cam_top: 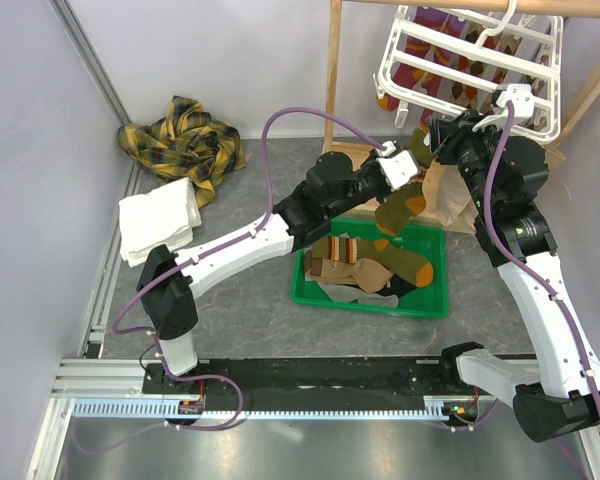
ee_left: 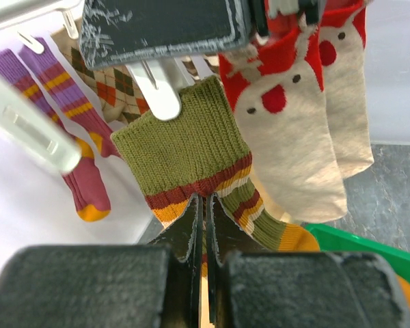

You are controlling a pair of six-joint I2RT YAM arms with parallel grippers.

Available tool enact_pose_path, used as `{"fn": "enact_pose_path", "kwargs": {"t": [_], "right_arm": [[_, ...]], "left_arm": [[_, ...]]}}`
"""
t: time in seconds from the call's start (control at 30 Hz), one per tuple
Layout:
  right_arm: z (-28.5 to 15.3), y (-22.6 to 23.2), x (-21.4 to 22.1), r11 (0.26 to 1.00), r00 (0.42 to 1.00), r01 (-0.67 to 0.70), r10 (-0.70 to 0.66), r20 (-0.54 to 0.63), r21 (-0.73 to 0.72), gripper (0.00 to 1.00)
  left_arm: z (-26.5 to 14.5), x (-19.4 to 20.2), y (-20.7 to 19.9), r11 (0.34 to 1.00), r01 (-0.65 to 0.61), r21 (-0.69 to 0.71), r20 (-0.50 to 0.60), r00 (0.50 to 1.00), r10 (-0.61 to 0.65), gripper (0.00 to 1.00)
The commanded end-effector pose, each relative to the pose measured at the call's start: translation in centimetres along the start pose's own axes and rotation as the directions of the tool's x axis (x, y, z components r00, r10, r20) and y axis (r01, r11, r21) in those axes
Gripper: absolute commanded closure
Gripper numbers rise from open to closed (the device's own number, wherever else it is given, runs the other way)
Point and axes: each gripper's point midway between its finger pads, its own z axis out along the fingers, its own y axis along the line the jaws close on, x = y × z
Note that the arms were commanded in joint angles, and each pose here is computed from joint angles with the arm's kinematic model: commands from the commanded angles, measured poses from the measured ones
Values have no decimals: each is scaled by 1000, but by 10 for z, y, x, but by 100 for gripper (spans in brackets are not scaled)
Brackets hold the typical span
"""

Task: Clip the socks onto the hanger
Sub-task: Clamp the sock onto the hanger.

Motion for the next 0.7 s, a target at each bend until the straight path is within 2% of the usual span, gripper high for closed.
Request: {"fn": "enact_pose_path", "kwargs": {"t": [0.0,0.67], "right_arm": [[-10,22,4,994,998,-33,29,-47,-99,100],[-8,26,7,992,997,-47,40,-60,-121,100]], "left_arm": [[6,-32,25,996,-46,-74,84,995,52,98],[11,-51,37,994,-41,-97,115,992,52,98]]}}
